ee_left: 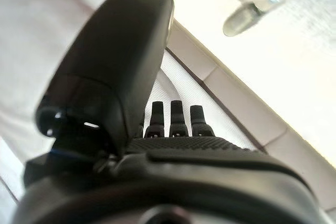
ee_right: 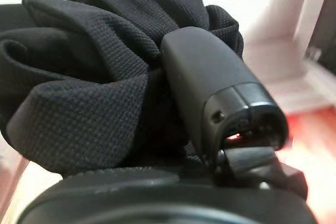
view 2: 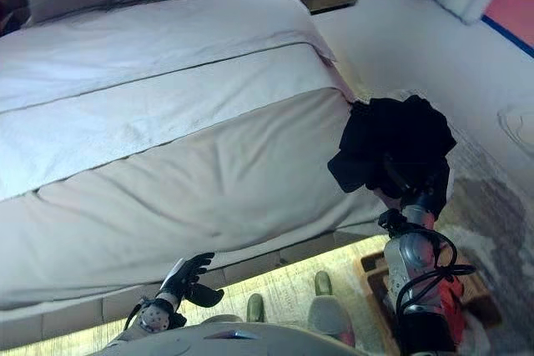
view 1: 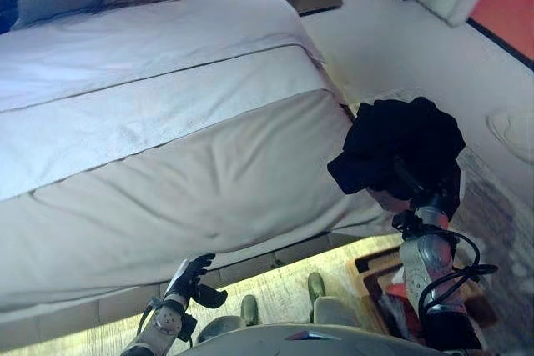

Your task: Pick up the clothes from the bed and place them into the basket

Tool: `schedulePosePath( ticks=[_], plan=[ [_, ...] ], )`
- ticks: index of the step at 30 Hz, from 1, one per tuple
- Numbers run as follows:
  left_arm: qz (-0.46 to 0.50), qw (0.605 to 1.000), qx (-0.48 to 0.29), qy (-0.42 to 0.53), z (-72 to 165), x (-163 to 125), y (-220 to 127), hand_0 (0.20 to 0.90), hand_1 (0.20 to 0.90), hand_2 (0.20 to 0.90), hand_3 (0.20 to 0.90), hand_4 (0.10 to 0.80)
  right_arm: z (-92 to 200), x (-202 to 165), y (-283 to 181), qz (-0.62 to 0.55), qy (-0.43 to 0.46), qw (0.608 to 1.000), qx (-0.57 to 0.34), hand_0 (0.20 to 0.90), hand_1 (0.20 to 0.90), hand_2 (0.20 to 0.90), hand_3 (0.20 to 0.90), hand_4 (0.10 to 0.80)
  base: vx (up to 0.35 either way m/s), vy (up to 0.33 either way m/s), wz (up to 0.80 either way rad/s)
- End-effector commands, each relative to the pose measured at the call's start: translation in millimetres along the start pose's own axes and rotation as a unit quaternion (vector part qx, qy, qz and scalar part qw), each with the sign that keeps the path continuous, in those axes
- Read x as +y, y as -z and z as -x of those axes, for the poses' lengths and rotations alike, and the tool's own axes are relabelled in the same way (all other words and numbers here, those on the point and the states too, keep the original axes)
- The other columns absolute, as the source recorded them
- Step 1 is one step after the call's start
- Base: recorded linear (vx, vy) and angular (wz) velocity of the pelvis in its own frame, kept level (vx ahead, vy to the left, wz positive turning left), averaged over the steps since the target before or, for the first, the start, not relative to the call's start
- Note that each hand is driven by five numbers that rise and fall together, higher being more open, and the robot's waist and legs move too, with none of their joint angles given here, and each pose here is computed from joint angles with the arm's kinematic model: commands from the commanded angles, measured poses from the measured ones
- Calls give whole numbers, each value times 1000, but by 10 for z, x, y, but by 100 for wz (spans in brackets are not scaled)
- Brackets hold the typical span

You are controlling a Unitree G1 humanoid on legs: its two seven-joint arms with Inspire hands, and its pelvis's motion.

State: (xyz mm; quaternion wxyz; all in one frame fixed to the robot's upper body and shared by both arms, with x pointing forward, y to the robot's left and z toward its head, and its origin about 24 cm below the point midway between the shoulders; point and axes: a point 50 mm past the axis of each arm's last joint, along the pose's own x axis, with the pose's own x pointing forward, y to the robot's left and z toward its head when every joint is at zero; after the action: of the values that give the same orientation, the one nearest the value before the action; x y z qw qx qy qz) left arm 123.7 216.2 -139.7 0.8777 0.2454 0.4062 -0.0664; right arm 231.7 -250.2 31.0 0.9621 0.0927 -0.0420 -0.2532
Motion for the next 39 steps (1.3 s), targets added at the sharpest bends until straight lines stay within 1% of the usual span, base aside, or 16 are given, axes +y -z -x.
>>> schedulePosePath(
  ticks=[1,4,5,6,9,11,13,16,18,21,24,25,30,34,35,39],
  plan=[
    [9,998,-19,-53,-27,343,-54,900,900,900,900,800,-158,292,-632,-31,-66,985,-155,300,300,300,200,100,-287,51,-203],
    [22,998,-15,-58,-35,300,-66,900,900,900,900,800,-172,419,-463,-34,-80,989,-116,300,300,300,200,100,-193,-24,-132],
    [19,998,-14,-58,-32,290,-54,900,900,900,900,800,-164,508,-370,-12,-92,990,-105,300,300,300,200,100,-125,-166,-168],
    [14,998,-14,-59,-27,275,-41,900,900,900,900,800,-151,565,-329,-5,-92,991,-97,300,300,300,200,100,-183,-221,-208],
    [6,998,-19,-64,-38,266,-78,900,900,900,900,800,-134,630,-189,-5,-86,995,-58,300,300,300,200,100,-131,-214,-116],
    [7,996,-75,-53,-88,269,-300,900,900,900,900,800,-114,635,-58,10,-81,996,-29,300,300,300,200,100,-179,-199,-72],
    [8,993,-110,-43,-106,240,-465,900,900,900,900,800,-113,570,19,6,-65,998,-6,300,300,300,200,100,-164,-118,-60],
    [26,989,-138,-38,-92,189,-556,900,900,900,900,800,-100,455,168,11,-39,999,25,300,300,300,200,100,-95,-88,-58],
    [33,989,-136,-39,-83,136,-535,900,900,900,900,800,-100,400,240,26,-29,998,40,300,300,300,200,100,-9,-22,-9],
    [39,991,-120,-38,-32,60,-392,900,900,900,900,800,-142,380,345,40,-17,997,66,300,300,300,200,100,56,40,-35],
    [37,993,-103,-40,5,58,-273,900,900,900,900,800,-147,452,389,53,-17,996,72,300,300,300,200,100,28,80,-102],
    [29,995,-87,-37,-2,86,-217,900,900,900,900,800,-129,430,435,59,-7,995,84,300,300,300,200,100,7,102,-107],
    [4,998,-55,-43,-17,193,-108,900,900,900,900,800,-49,174,724,27,4,983,183,300,300,300,200,100,75,47,-36],
    [-4,998,-51,-43,-1,241,-60,900,900,900,900,800,-81,-17,762,37,21,979,199,300,300,300,200,100,71,-24,18],
    [-8,998,-54,-40,10,242,-45,900,900,900,900,800,-129,-117,752,43,27,978,202,300,300,300,200,100,52,-17,14],
    [-1,998,-62,-31,17,206,-62,900,900,900,900,800,-251,-241,685,66,35,977,198,300,300,300,200,100,71,-25,11]
  ],
)
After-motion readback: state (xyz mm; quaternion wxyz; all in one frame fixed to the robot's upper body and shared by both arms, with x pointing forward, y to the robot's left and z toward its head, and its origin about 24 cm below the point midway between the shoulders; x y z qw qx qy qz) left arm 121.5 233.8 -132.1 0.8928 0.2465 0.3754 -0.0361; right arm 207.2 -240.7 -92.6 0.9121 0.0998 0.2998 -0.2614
